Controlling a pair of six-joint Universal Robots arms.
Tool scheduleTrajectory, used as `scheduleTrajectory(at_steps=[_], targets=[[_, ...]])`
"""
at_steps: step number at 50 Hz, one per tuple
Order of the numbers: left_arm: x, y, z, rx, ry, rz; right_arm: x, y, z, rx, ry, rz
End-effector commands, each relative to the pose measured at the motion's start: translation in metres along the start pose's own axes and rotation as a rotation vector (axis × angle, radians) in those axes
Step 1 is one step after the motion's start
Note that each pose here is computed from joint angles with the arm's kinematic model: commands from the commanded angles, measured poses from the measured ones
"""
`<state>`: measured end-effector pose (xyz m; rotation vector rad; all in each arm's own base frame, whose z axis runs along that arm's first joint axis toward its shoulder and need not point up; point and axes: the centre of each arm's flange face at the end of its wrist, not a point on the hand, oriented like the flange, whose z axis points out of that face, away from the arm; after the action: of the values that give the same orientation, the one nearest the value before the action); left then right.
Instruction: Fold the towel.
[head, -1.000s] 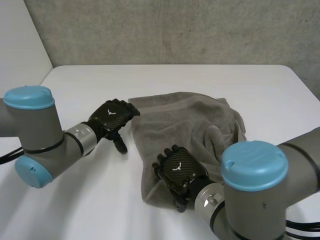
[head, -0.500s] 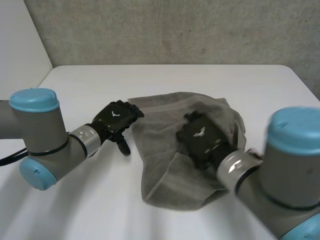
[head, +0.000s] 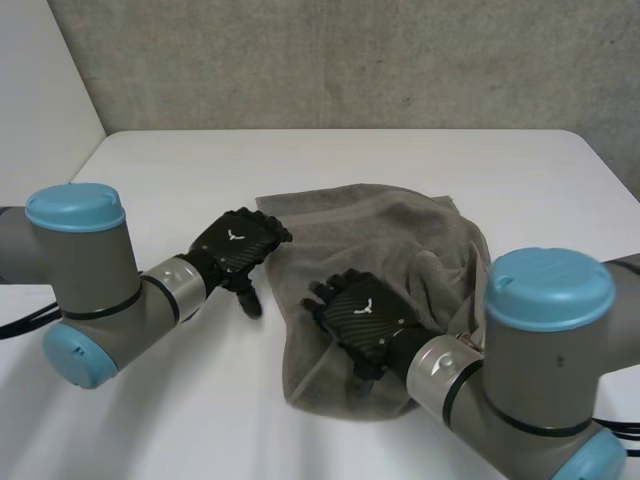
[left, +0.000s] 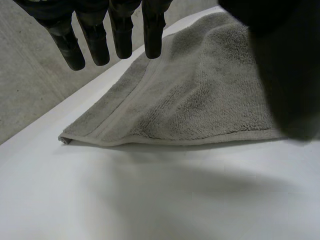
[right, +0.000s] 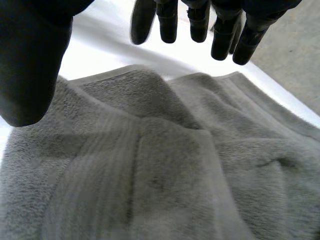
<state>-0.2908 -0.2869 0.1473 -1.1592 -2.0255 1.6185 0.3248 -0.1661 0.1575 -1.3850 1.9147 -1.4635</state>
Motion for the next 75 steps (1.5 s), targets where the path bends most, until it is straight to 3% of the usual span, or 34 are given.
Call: scheduleTrajectory(at_steps=[1,18,31,53,75], targets=[[0.000,0.001,0.001,0.002,-0.002,0.001,-0.012,0.013,0.009,-0.060,-0.017,-0.005],[0.004,-0.001,0.001,0.007,0.008,0.004,-0.007,0.017,0.014,-0.084,0.008,-0.006],[0.005,-0.003,0.003,0.015,0.013,0.008,0.020,-0.031,-0.015,0.062,0.098,-0.031],[0.011,-0.003,0.000,0.014,0.022,0.011,0.007,0.019,0.023,-0.083,0.026,0.000],[0.011,-0.003,0.001,0.015,0.022,0.011,0.022,0.002,0.026,-0.040,0.054,-0.027]])
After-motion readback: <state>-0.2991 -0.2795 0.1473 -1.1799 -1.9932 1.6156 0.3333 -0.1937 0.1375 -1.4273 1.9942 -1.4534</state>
